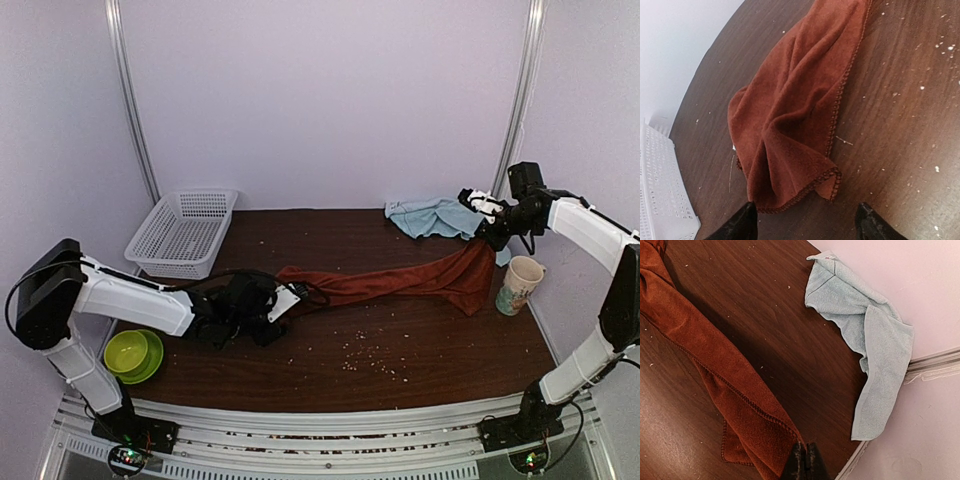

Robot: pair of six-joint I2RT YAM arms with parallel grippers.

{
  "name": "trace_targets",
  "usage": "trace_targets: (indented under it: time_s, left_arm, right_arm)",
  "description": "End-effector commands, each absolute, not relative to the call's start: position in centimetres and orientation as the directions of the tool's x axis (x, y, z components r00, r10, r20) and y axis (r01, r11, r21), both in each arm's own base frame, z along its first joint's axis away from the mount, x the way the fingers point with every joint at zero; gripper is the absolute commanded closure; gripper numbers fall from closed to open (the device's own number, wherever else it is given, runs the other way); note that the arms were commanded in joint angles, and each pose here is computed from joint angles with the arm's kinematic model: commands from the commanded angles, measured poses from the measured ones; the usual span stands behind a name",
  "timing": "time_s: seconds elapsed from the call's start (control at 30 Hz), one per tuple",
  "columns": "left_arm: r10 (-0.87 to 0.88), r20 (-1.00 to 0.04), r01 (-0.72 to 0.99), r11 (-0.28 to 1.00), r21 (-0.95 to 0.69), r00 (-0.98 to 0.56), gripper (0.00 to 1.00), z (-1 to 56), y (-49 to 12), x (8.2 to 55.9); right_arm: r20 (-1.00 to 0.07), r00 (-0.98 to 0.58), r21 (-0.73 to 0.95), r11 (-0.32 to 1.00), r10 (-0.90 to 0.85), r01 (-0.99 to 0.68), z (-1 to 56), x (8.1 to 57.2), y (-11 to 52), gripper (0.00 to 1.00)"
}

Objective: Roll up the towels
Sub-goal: Flatten out the towel at the center of the board.

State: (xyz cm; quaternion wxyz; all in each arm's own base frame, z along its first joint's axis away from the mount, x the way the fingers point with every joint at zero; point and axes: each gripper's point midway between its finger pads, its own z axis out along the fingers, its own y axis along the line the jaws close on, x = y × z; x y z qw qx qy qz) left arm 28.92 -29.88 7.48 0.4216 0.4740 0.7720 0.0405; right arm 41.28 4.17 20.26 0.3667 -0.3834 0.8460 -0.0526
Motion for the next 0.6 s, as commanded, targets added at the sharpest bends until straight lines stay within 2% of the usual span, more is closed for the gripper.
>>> trace_targets:
  time_s: [0.0, 0.27, 0.33, 0.57]
  left_arm:
    - [0.805, -0.558, 0.624, 0.546, 0.559, -0.204, 0.34, 7.0, -29.7, 30.8]
    - [0.816, -0.538, 0.569, 0.55, 0.611, -0.212, 0.51, 6.3, -29.9, 32.4]
    - [0.811, -0.549, 0.567, 0.554, 0.61, -0.203, 0.59, 6.5, -30.2, 32.5]
    - [0.793, -0.586, 0.605, 0.553, 0.573, -0.169, 0.99, 6.3, -31.5, 32.2]
  right_arm:
    - [-0.611, -0.421, -0.363, 0.71, -0.67, -0.604, 21.1, 41.2, 4.9, 1.0]
    - [-0.613, -0.418, -0.361, 0.708, -0.671, -0.607, 21.1, 41.1, 5.1, 1.0]
    - [-0.612, -0.417, -0.362, 0.707, -0.672, -0.607, 21.0, 41.1, 5.1, 1.0]
    - [-0.613, -0.415, -0.367, 0.707, -0.672, -0.604, 21.1, 41.2, 5.2, 1.0]
